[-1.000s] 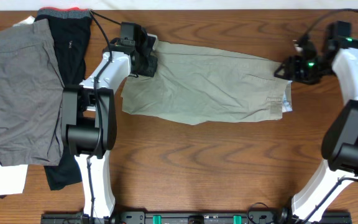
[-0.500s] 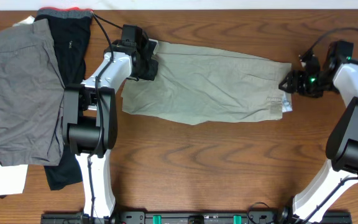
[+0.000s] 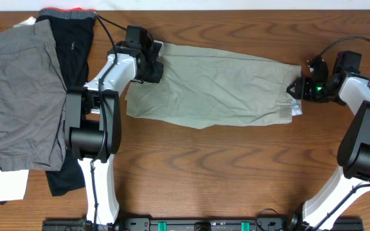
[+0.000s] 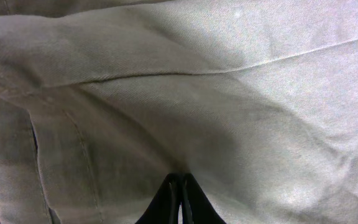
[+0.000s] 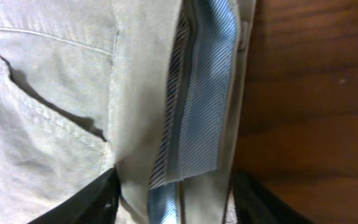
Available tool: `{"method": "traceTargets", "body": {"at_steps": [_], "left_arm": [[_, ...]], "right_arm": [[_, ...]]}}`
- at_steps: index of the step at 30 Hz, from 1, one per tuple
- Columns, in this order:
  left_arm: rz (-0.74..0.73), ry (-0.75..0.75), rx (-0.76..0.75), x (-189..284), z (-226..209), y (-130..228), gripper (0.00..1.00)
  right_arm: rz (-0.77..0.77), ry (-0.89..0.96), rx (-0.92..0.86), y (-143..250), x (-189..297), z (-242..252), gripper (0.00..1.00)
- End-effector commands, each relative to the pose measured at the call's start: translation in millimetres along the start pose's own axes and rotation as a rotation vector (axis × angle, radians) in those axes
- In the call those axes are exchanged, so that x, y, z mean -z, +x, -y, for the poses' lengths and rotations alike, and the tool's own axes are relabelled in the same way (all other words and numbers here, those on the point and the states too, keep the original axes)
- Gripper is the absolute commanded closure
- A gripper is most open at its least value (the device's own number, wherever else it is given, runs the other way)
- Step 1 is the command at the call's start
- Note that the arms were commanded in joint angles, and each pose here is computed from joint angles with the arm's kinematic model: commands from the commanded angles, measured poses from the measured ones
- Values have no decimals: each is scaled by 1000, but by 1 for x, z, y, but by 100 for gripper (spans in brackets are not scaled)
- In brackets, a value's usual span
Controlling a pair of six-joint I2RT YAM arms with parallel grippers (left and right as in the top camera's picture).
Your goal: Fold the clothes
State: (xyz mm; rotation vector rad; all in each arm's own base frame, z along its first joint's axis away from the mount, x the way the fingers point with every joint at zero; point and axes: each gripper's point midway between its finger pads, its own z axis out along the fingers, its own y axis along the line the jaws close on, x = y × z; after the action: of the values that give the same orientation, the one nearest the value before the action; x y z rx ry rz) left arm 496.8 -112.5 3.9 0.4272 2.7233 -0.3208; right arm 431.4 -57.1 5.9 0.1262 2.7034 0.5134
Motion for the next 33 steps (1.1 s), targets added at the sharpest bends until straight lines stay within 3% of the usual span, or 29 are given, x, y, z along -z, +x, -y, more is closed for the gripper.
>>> {"method": "traceTargets", "body": {"at_steps": [1,4,5,6,13,20,26,33], "left_arm": [[-51,1,1,-11,-1,15,94],[-62,3,3,-11,0,17,94],[-66,3,4,-11,0,18,94],[-69,4,5,-11,0,19,94],[-98,7,18,-10,1,26,94],[-148,18,27,-10,10,38,94],[-169,31,-6,-13,29,41,94],[-170,38,-29,-15,40,40,94]], "right_arm": [[-82,-15,-82,29,-13,-3,53],[-84,-29,-115,30,-12,-4,72],[-81,-33,-129,29,-11,-2,89],[-78,-30,-150,29,-10,0,99],[-21,3,-243,22,9,40,99],[54,37,-214,-8,50,74,99],[5,8,-84,-25,56,39,98],[-70,-146,66,-28,36,-53,99]]}}
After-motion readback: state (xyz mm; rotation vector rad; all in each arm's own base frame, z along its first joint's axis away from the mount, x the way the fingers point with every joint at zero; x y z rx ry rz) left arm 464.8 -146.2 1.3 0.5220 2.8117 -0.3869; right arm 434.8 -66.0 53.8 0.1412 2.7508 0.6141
